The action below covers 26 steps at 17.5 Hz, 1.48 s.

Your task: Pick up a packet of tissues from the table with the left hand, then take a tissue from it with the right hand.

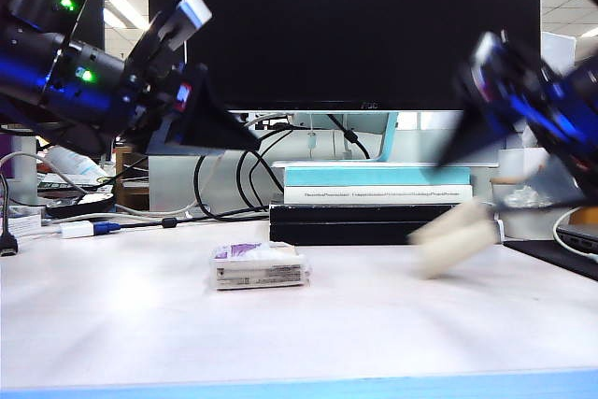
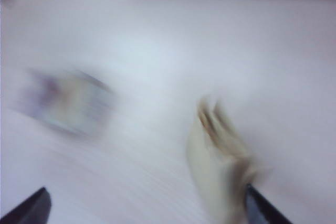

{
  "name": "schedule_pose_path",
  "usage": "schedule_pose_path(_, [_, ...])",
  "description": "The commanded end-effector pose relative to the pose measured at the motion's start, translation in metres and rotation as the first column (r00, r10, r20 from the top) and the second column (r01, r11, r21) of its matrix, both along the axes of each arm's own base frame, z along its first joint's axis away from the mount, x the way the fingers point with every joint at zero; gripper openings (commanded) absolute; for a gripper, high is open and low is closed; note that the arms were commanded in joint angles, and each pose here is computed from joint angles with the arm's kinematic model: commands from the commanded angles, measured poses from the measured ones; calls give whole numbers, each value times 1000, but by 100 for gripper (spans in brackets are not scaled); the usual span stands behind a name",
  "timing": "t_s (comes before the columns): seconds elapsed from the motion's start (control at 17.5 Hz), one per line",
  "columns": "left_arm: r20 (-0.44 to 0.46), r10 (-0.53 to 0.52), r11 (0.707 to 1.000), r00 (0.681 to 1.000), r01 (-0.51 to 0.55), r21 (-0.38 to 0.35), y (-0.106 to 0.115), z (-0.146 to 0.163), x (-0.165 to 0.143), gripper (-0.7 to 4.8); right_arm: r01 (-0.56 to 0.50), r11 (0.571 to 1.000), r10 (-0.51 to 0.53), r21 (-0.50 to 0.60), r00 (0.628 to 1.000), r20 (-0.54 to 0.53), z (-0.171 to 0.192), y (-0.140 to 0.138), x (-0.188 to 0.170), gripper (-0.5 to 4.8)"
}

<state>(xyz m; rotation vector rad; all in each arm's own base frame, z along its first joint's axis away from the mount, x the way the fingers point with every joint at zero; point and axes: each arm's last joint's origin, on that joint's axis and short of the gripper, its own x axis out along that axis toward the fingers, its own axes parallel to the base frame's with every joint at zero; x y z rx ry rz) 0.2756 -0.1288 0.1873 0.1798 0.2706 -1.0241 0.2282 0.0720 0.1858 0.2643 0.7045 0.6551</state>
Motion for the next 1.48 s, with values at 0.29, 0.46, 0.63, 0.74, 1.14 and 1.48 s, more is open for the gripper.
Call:
schedule_pose_path(0.29, [-5,-30,999,1000,29,-27,-1,3,-1,479,55,998,-57,39,997,55,11,1,6,473])
schedule_pose_path(0.46, [-24,7,999,1000,-8,-51,6,8,0,479,129,991,-127,-18,988,93,13,-1,7,472])
schedule_pose_path(0.63, [19,111,993,994,-110,-53,23,19,-6,479,223,972,-207,-76,963,170,20,-6,3,470])
schedule_pose_path(0.74, [57,201,979,978,-199,-44,42,21,-14,479,304,949,-276,-87,931,239,24,-10,-4,458])
schedule_pose_path(1.14, [37,468,879,883,-461,-119,117,19,-42,479,450,893,-386,-19,787,482,29,-23,-36,305])
schedule_pose_path(1.48, [139,602,792,787,-565,-230,137,43,-78,479,450,888,-400,97,651,645,30,-33,-70,197])
